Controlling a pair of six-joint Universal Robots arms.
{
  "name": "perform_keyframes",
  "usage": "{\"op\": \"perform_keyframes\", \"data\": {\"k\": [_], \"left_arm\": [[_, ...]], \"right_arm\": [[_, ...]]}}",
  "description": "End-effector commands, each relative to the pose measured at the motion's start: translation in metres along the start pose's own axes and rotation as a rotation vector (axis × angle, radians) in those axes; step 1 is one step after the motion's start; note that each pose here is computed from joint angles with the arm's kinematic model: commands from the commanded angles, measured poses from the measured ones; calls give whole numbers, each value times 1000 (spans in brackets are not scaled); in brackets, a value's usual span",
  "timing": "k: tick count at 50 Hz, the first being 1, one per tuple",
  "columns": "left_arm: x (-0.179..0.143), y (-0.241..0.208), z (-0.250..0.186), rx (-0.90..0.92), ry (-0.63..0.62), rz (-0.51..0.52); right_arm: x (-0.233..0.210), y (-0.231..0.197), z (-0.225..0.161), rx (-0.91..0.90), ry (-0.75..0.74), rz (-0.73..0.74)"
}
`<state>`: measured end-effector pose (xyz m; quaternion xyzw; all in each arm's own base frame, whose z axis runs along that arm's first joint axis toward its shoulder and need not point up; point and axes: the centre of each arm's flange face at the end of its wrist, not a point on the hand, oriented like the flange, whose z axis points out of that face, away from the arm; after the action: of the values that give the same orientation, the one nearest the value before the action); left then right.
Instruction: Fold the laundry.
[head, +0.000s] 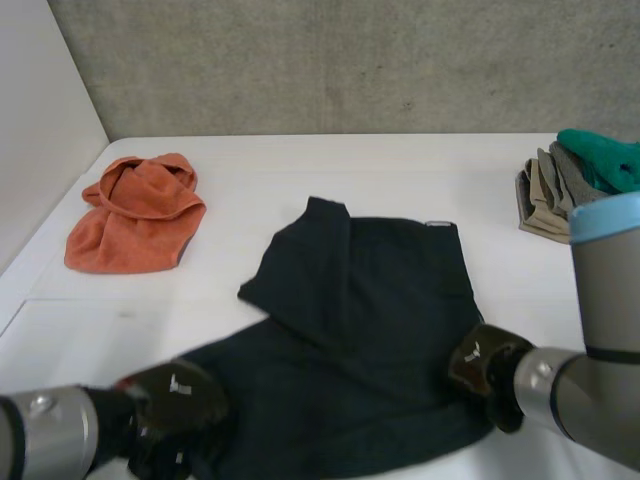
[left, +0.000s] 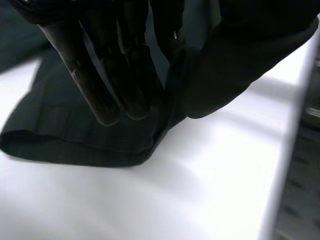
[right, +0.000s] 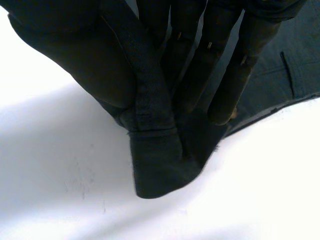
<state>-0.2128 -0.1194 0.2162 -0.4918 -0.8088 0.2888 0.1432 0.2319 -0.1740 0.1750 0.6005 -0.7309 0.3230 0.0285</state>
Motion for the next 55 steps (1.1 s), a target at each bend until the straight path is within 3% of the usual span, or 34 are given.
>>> {"op": "perform_keyframes", "data": {"k": [1, 7, 17, 27, 35, 45, 49, 55], "left_arm": [[-12, -11, 17, 49, -16, 109], [-39, -31, 44, 186, -114, 99], [-89, -56, 80, 451, -245, -55], [-120, -59, 129, 532, -218, -111], [-121, -55, 157, 503, -176, -100], [-117, -53, 178, 485, -212, -38], [-123, -54, 181, 473, -297, 12], [-136, -61, 157, 425, -535, 87]], "right_arm": [[3, 6, 18, 30, 65, -8], [1, 5, 34, 45, 89, 106], [7, -2, 39, 185, 216, 154], [13, -5, 40, 232, 262, 195], [16, -4, 43, 245, 282, 211], [21, -5, 40, 265, 312, 215], [23, -7, 36, 279, 324, 219], [22, -13, 25, 313, 337, 212]]}}
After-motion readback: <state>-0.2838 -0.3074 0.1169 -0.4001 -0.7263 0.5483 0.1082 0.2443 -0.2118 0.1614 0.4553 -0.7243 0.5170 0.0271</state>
